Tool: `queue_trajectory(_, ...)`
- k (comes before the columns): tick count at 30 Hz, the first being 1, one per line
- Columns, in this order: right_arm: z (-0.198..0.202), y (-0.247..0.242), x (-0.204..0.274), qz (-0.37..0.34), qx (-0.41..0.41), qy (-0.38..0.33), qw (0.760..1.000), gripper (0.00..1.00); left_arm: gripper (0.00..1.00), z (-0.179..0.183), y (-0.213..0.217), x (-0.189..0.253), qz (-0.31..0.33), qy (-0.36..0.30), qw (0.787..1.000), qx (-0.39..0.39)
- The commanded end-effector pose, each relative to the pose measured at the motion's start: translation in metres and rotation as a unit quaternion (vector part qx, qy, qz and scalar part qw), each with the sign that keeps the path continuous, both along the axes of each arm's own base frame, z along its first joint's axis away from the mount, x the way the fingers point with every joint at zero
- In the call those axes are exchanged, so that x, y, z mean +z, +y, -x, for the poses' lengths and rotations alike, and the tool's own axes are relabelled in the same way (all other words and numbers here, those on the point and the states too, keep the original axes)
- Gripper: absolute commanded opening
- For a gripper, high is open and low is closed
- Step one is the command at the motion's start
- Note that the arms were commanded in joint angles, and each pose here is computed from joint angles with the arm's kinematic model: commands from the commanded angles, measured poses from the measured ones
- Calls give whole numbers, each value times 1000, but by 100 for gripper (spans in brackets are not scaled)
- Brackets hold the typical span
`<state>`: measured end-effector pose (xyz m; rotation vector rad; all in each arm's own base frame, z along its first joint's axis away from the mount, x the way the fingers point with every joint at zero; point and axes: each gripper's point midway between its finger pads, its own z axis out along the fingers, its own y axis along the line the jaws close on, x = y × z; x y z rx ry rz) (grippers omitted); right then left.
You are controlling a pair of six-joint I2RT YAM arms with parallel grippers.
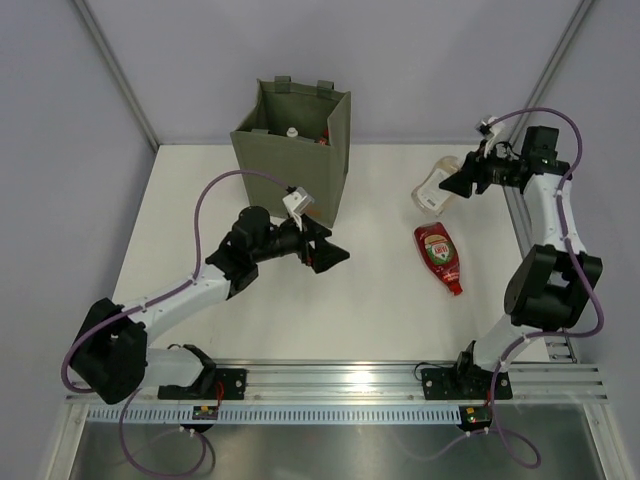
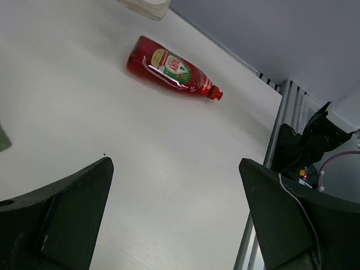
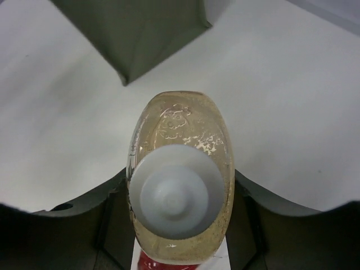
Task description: Place the personal care products into the canvas bag
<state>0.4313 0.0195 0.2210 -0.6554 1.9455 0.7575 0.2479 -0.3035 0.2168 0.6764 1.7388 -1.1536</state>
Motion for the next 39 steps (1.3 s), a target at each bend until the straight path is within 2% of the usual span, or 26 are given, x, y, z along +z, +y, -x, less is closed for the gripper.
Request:
queue_trajectory(1, 63, 71, 72, -68, 149, -74, 984, 0, 99, -10, -35, 37, 33, -78, 995, -49)
queue_trajectory(5, 129, 120, 71, -92, 248, -52, 963, 0, 99, -22, -59, 45, 44, -79, 994, -59)
queue_trajectory(11, 189, 171, 84, -135, 352, -40, 925, 0, 99, -9, -79, 42, 52, -74, 992, -93)
queue_trajectory(17, 201, 198, 94, -149, 398, -37, 904, 0, 99, 40, -97, 40, 70, -46, 977, -195)
queue_trajectory(21, 210, 215, 98, -155, 431, -34, 888, 0, 97, 50, -99, 34, 73, -27, 977, -199)
queue_trajectory(24, 210, 221, 97, -148, 439, -35, 885, 0, 86, 48, -97, 29, 72, -20, 980, -187)
queue_trajectory(25, 209, 221, 96, -146, 437, -23, 887, 0, 79, 48, -97, 30, 75, -18, 979, -186)
queue_trajectory(26, 205, 221, 95, -141, 437, -30, 888, 0, 59, 47, -97, 30, 76, -16, 980, -183)
queue_trajectory(29, 198, 222, 93, -122, 431, -34, 894, 0, 11, 44, -97, 28, 73, -11, 982, -172)
queue_trajectory(30, 197, 221, 89, -117, 426, -29, 897, 0, 5, 44, -97, 27, 72, -10, 983, -170)
queue_trajectory(31, 198, 221, 90, -116, 422, -23, 899, 0, 0, 41, -96, 27, 73, -11, 984, -163)
queue_trajectory(32, 196, 221, 95, -111, 422, -43, 899, 0, 0, 40, -95, 27, 74, -13, 985, -158)
queue_trajectory(34, 197, 222, 93, -105, 417, -34, 902, 0, 0, 41, -90, 29, 83, -19, 985, -151)
queue_trajectory(35, 196, 223, 93, -101, 415, -41, 903, 3, 0, 39, -88, 37, 98, -32, 984, -147)
queue_trajectory(36, 194, 223, 92, -95, 412, -41, 905, 11, 0, 38, -81, 46, 115, -31, 983, -139)
queue_trajectory(37, 194, 222, 92, -94, 408, -33, 908, 29, 0, 40, -74, 41, 121, -25, 983, -136)
queue_trajectory(38, 193, 222, 91, -90, 406, -32, 909, 36, 0, 41, -68, 53, 146, -32, 980, -133)
queue_trajectory(39, 190, 221, 89, -80, 401, -33, 912, 49, 0, 38, -58, 61, 157, -39, 979, -123)
